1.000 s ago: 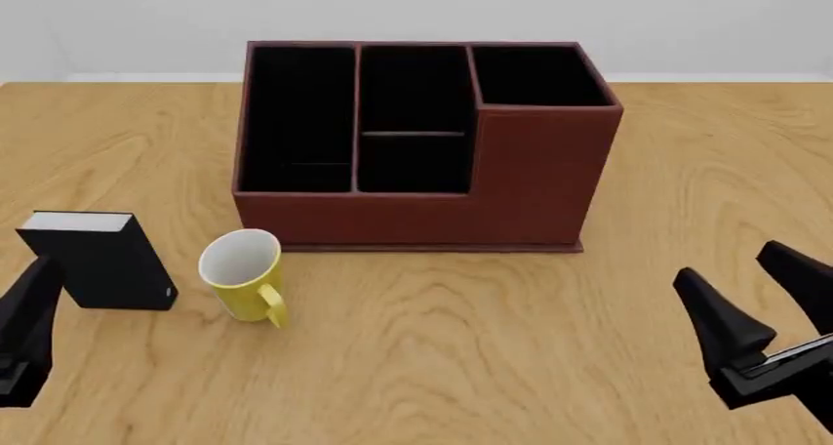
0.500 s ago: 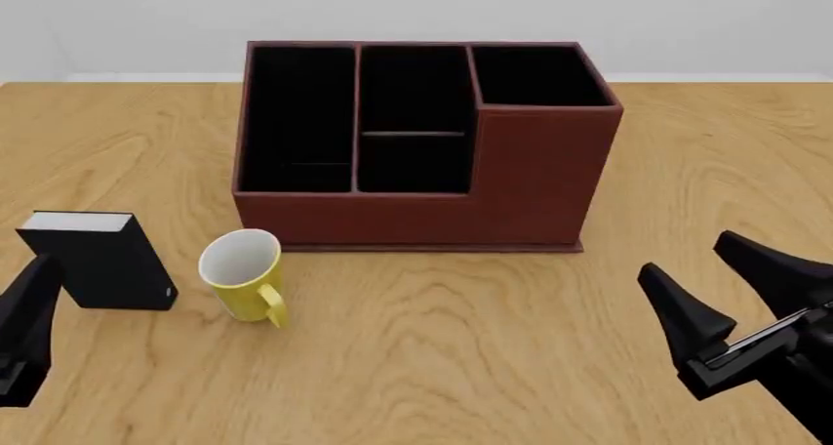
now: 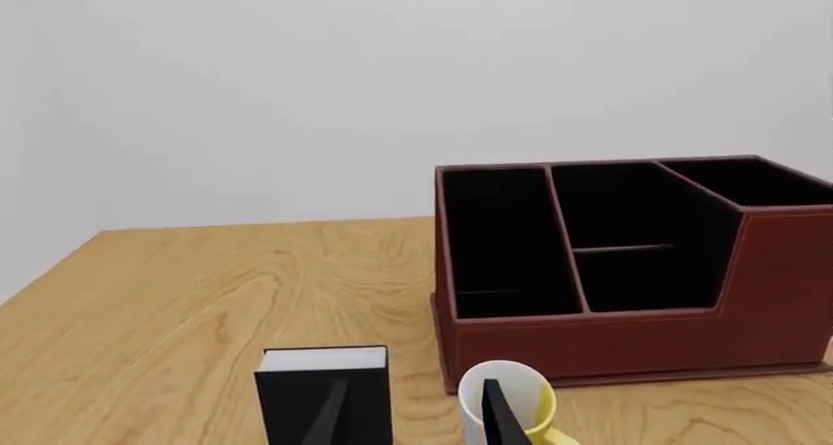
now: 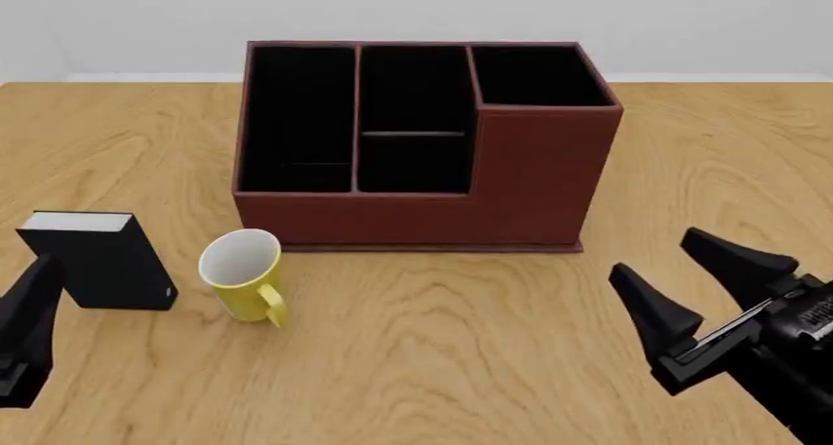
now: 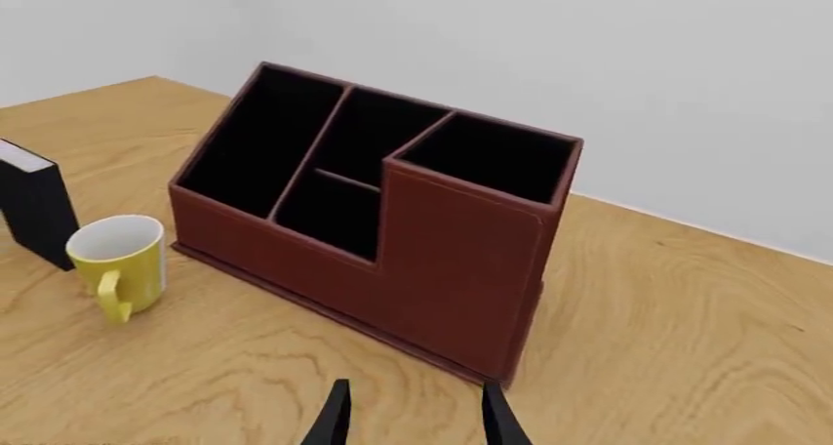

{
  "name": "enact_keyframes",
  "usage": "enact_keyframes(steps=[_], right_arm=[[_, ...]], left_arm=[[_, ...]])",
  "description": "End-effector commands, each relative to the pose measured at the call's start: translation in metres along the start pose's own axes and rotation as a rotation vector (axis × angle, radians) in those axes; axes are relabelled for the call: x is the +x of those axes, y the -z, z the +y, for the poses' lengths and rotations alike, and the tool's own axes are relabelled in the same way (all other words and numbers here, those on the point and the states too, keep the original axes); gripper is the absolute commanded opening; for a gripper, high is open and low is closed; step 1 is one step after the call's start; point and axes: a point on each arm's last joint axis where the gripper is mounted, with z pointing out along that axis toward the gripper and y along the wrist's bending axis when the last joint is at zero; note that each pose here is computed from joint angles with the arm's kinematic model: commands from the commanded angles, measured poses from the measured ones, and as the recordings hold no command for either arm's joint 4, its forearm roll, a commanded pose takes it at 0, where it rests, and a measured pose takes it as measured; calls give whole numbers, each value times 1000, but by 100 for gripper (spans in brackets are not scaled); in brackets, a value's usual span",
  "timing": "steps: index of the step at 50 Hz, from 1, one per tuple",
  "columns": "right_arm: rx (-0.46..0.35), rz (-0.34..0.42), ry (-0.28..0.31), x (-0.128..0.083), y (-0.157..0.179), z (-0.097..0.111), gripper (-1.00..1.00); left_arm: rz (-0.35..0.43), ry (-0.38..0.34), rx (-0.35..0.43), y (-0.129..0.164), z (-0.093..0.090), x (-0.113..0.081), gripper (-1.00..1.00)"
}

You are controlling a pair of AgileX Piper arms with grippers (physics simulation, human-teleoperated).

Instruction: Pick up the yellow and white mug and place it to the right of the caddy.

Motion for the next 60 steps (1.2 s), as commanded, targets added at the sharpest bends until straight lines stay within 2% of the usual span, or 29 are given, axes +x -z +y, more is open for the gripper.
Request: enact_keyframes(steps=[1,29,60], right_arm=[[-18,1,2,2,-6,2,100],[-89,-2,7,6,-24,13,100],[-167,-17,6,1,-41,27,100]], left_arm=[[0,2,3,0,0,1,100],[-5,7,11,0,-1,-1,100],[-10,13,8,0,0,-5,100]])
